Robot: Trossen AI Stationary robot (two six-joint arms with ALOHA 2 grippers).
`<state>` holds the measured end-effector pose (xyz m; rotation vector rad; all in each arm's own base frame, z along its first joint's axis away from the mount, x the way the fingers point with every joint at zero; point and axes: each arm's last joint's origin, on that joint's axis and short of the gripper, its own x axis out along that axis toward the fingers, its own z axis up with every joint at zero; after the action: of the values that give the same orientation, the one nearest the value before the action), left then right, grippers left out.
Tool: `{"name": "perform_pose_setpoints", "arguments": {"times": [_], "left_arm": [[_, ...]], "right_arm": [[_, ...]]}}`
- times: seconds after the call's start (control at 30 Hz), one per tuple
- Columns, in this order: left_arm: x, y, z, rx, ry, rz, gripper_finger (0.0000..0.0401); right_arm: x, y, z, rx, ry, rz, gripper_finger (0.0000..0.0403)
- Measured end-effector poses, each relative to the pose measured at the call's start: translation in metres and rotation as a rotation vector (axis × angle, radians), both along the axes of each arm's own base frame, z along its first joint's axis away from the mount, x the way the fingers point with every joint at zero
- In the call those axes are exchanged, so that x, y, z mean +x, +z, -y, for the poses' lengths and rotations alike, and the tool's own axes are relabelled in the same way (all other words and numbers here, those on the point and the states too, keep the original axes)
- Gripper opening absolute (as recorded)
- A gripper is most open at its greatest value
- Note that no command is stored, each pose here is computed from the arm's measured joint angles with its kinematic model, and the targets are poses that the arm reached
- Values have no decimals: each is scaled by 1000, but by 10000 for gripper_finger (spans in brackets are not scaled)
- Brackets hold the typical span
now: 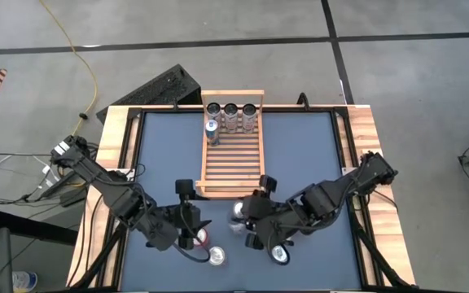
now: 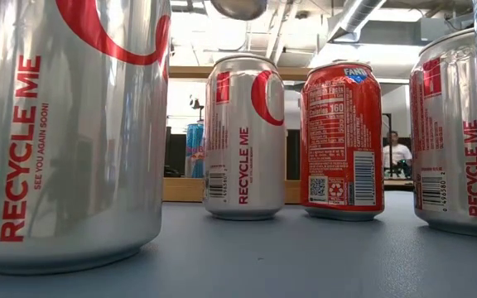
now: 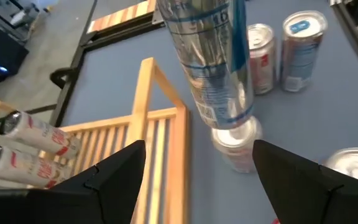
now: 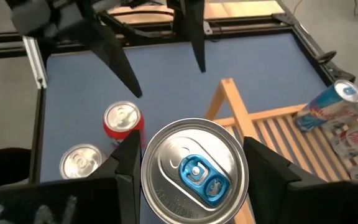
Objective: Place canned beverage on shelf
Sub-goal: Put the left blue soda can on the shelf aligned with the other blue soda can
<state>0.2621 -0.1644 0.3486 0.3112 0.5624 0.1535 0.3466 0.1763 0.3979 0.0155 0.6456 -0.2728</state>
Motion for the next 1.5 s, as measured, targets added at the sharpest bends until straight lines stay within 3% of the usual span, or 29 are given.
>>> {"name": "perform_pose_setpoints", "arguments": {"times": [0.17,0.3,0.4,0.6,0.73,1.07,1.3,1.5], "left_arm": [[12,-1,-10,6,-25,22,286],[16,-29,-25,-2,-6,19,286],[10,-40,-34,-85,-26,95,286],[-12,-43,-59,-283,-160,374,286],[-14,-57,-76,-350,-169,387,286],[-6,-68,-83,-304,-118,380,286],[-5,-68,-87,-273,-72,388,286],[-2,-68,-96,-309,-66,388,286]], "right_arm": [[3,-1,7,-1,-18,-8,181],[4,0,9,1,-24,-6,181],[4,-1,8,-2,-20,-7,181],[4,0,8,-6,-16,-7,181],[7,0,12,-5,-23,4,181],[18,-1,28,1,-74,14,181],[21,-1,36,66,-145,40,181],[21,-1,38,76,-170,45,181]]}}
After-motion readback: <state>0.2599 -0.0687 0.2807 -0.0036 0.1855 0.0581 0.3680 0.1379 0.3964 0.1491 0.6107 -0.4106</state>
